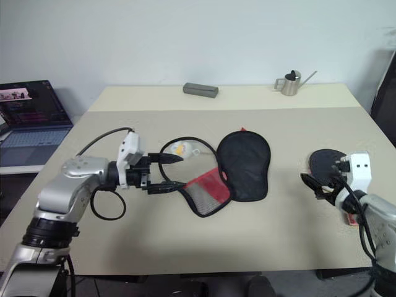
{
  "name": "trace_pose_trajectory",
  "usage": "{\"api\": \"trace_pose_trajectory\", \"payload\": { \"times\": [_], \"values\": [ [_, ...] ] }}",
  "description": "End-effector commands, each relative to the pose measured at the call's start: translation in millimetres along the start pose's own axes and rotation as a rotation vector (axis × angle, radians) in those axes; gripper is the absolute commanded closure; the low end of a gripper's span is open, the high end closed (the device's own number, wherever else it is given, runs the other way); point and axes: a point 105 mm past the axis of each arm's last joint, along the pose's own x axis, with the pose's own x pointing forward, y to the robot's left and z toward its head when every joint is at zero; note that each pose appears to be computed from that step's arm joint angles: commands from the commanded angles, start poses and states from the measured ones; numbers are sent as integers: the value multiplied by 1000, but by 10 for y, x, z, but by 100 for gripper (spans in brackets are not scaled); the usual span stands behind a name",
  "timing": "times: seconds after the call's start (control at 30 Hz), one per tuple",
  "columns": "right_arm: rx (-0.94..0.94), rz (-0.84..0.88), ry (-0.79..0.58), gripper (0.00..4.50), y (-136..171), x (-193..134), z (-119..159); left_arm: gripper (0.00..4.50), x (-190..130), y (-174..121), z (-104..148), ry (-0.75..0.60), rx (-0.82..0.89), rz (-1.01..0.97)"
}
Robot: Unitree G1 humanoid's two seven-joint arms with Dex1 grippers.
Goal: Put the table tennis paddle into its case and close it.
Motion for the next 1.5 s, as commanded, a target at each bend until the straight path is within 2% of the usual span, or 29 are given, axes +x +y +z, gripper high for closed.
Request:
{"api": "trace_pose_trajectory", "payload": {
  "times": [0.03,0.37,0.47,0.67,0.77,1.1,1.4,1.5],
  "values": [
    [-60,-56,-66,4,-103,-173,138,0,25,12,108,-7,54,-28],
    [-54,-154,-39,4,-292,-287,-12,0,201,1,283,-36,84,-111],
    [-47,-163,-17,4,-329,-288,-82,0,325,-12,375,-47,119,-135],
    [-42,-190,35,4,-467,-300,-237,0,647,-89,653,-150,166,-213],
    [-50,-208,48,4,-537,-321,-271,0,739,-110,707,-169,178,-238],
    [-58,-201,106,4,-583,-273,-478,0,858,-86,706,-173,198,-263],
    [-103,-214,103,4,-674,-80,-474,0,869,-66,663,-170,198,-254],
    [-105,-238,108,63,-708,-44,-481,0,847,-59,643,-165,196,-242]
  ]
}}
